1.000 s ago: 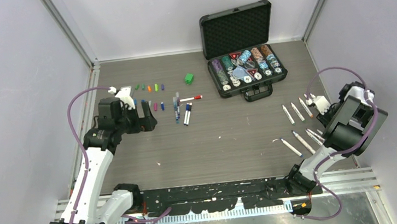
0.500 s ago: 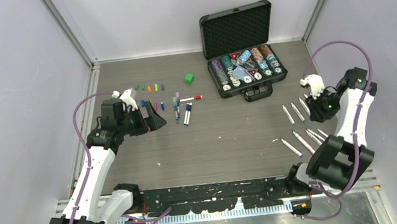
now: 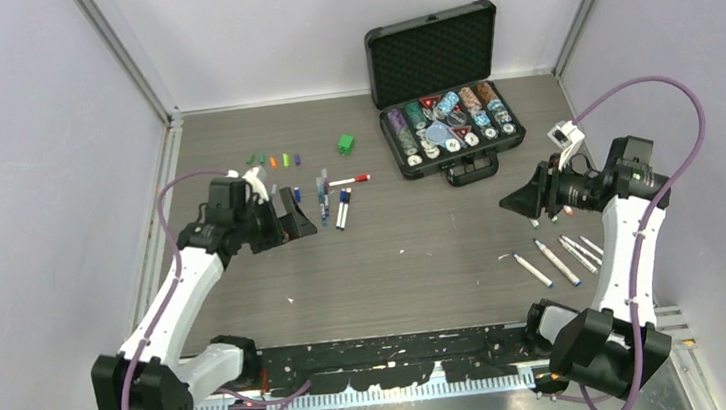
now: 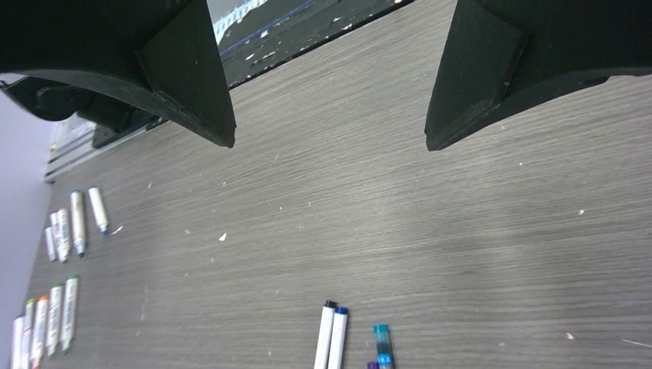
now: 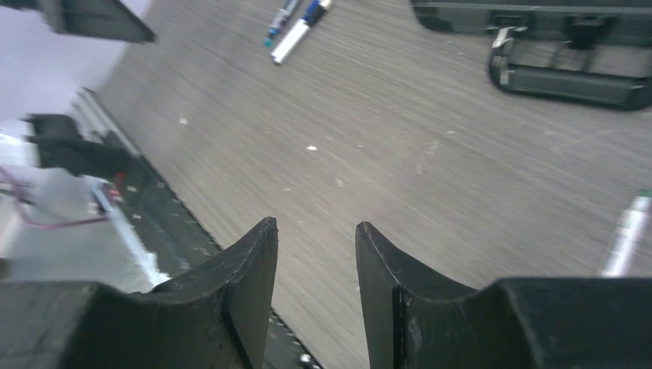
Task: Open the pen caps
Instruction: Pick up the pen from the center of the board.
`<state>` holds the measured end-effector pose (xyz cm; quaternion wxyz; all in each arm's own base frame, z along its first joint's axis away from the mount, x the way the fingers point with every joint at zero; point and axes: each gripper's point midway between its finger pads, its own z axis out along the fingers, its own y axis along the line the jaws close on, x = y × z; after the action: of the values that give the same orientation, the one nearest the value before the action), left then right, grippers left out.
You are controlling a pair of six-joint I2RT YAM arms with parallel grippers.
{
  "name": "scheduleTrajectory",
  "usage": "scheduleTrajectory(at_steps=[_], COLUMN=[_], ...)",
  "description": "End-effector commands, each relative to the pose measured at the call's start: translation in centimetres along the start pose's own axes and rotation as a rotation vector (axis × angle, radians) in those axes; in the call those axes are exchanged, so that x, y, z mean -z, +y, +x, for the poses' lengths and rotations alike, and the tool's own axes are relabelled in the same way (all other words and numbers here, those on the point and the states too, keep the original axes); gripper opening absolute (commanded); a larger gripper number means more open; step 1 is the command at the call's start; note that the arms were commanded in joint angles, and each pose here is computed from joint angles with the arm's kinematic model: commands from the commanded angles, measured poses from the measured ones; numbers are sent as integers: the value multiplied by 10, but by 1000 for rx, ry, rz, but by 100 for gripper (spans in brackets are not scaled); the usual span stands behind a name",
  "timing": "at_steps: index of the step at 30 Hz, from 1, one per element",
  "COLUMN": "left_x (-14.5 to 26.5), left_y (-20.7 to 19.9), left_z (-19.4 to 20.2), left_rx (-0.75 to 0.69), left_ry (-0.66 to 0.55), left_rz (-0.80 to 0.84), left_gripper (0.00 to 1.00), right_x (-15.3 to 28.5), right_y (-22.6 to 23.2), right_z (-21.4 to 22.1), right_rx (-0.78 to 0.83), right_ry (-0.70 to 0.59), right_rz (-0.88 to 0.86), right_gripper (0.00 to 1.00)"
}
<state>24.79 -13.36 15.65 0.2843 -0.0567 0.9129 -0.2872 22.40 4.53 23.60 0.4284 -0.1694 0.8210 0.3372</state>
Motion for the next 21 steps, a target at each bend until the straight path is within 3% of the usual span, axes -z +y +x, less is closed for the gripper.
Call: scheduleTrajectory(at_steps=[1,6,13,21], left_x=[-13,-40,-81,-135], left_y=[-10,-7,6,11], left_z=[-15,-20,-59,-83], left_rx=[-110,-214,-250,-264], left_ry=[-25,18,11,46], left_rz=[-69,-204,-374,-427], left_gripper=[95,88,62,50], right_x=[-6,-8,-6,-5], right_y=[25,25,24,25], right_z=[-16,-8,-3,-1], right_rx=[-123,-130,-103,-80], right_ry=[-99,-93,-82,-80], right_rz=[-160,-161,-122,-102], right_gripper=[47,47,47,47])
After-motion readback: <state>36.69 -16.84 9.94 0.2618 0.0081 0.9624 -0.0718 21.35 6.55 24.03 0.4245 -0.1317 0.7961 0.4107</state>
